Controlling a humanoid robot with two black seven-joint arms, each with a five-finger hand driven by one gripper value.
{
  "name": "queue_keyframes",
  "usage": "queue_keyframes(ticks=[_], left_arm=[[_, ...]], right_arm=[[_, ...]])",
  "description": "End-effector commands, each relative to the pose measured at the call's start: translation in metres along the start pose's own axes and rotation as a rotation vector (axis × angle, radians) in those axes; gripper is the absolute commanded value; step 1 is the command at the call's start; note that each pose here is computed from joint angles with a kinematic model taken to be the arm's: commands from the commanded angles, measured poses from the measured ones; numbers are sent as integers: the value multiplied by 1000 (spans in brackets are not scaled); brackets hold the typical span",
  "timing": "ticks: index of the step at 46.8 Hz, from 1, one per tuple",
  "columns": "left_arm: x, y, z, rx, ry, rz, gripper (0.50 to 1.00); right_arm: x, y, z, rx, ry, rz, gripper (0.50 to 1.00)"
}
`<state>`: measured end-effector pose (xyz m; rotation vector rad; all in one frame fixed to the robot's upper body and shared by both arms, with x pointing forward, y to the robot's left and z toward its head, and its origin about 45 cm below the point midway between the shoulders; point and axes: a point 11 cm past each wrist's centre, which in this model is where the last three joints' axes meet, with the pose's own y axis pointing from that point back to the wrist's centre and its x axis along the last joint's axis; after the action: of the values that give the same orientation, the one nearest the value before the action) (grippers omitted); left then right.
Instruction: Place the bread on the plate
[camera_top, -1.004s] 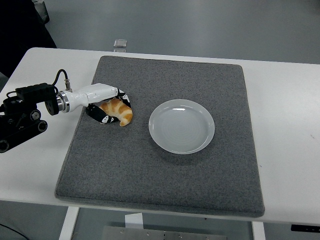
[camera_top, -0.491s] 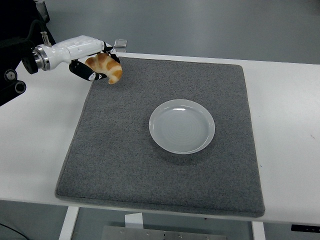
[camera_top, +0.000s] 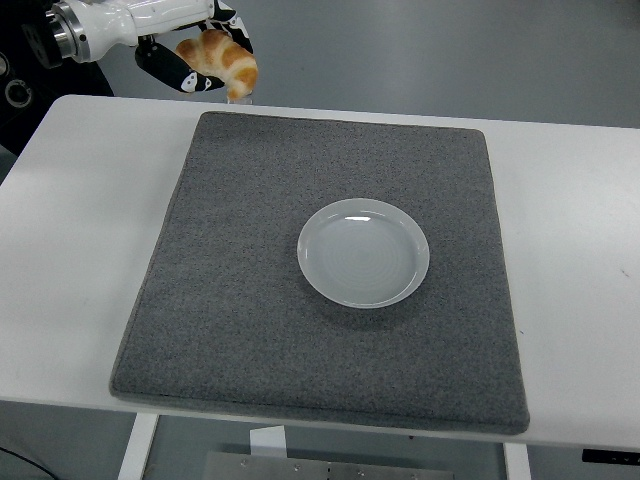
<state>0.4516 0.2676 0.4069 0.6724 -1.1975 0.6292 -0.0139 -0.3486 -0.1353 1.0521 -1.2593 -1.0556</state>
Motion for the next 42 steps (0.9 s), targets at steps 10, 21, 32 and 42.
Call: queue_keyframes(ticks=[10,21,32,42], left_arm=[[10,-35,59,-165,-18,14,500],[-7,-65,98,-267,-5,-13,500],[-18,-78,116,-310,3,-32,500],[-56,-96,124,-313,-60,-101,500]], right_arm=[[0,0,0,0,1,0,952],[0,0,0,0,-1,0,952],[0,0,0,0,1,0,952],[0,0,0,0,1,0,952]])
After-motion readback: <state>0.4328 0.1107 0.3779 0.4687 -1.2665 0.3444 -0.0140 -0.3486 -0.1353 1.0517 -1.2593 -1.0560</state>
